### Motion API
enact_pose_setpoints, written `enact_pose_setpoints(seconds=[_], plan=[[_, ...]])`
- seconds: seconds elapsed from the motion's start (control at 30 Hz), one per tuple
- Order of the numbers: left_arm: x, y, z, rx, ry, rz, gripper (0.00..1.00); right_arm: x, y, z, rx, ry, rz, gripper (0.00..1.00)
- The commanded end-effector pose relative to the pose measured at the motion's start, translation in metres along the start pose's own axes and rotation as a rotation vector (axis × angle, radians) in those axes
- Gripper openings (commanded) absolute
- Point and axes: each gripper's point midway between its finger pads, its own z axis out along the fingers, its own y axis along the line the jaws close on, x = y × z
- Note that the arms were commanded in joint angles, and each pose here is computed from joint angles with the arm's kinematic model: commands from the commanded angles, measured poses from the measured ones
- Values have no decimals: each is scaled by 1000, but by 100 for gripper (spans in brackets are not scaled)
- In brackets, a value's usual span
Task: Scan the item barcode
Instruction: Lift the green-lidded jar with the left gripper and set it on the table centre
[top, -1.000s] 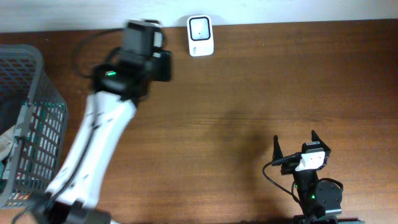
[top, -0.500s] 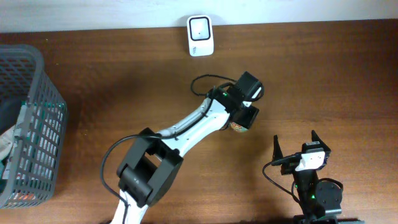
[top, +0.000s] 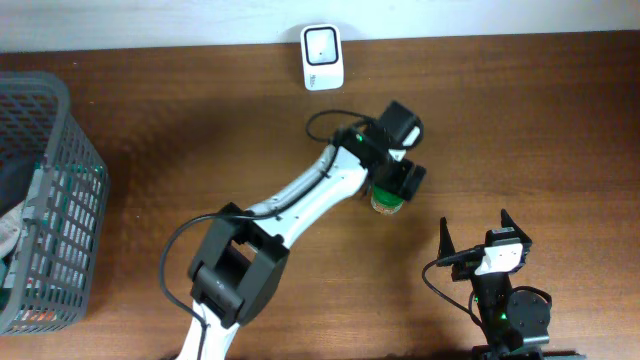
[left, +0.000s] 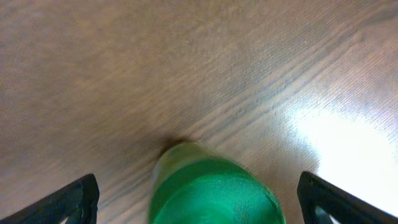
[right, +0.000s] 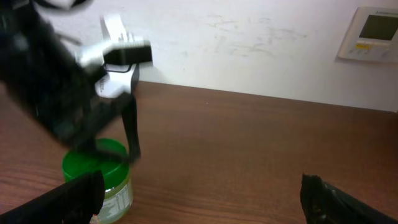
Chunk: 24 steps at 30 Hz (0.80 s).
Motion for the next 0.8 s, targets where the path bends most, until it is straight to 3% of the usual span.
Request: enact_pose_setpoints(seconds=[0.0,0.1,0.3,0.43,0.53,0.77], plan=[[-70,25,-99,-12,-208,41,99,2,1,0,-1,5,8,98],[-88,51,-155,-45,-290,17,100,2,1,0,0,5,8,98],[-86,167,-297,-228,-499,-120,99,2,1,0,0,5,8,98],[-50,253,-382,-407,-604,-255,99,2,1,0,-1,5,7,98],[-13,310,-420,-524,-625,-380,99,2,1,0,-1,5,8,98],[59,389,-478,-709,-648,-577,99,2,1,0,-1,5,8,98]])
